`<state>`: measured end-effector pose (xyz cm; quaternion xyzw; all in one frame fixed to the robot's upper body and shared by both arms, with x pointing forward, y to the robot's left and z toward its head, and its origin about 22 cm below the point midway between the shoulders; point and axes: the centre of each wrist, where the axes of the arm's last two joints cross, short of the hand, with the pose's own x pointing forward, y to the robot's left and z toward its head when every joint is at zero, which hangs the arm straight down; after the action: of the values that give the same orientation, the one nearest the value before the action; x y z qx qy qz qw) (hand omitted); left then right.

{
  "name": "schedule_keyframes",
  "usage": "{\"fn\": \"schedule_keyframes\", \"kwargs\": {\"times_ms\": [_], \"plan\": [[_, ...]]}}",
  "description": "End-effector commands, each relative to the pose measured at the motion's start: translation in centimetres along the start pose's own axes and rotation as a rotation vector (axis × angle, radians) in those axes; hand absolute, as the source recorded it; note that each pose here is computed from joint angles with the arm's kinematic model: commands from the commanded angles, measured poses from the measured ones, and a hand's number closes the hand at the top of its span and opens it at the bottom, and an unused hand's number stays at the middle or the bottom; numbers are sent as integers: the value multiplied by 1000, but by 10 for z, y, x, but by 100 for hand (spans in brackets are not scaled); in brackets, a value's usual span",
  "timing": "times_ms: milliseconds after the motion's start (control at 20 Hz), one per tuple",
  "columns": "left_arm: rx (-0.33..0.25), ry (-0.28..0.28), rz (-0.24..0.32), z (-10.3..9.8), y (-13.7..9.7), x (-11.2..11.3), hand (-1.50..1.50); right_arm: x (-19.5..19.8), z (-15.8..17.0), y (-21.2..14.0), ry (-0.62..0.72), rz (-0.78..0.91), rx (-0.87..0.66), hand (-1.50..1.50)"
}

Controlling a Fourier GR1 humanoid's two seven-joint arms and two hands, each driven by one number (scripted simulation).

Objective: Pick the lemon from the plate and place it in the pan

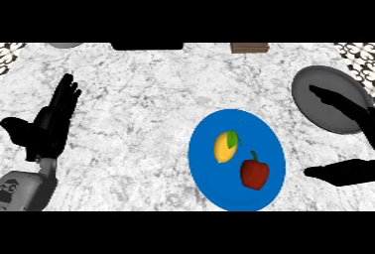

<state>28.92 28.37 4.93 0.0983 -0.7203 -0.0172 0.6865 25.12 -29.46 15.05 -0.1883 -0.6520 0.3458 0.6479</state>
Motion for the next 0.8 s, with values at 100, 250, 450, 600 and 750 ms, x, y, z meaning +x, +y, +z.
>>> {"fn": "schedule_keyframes", "kwargs": {"times_ms": [100,250,450,600,750], "plan": [[-28,2,-8,5,-13,-2,0,69,-1,-47,112,125,88,-150],[-23,-11,18,-8,-7,-2,0,101,-16,-55,81,157,77,-150],[-46,-17,3,-11,-26,-2,0,103,-64,-47,76,202,89,-150],[-33,3,4,5,-9,5,0,111,-65,-25,79,162,143,-150],[-21,10,9,-5,-7,6,0,117,-70,-20,62,101,215,-150]]}}
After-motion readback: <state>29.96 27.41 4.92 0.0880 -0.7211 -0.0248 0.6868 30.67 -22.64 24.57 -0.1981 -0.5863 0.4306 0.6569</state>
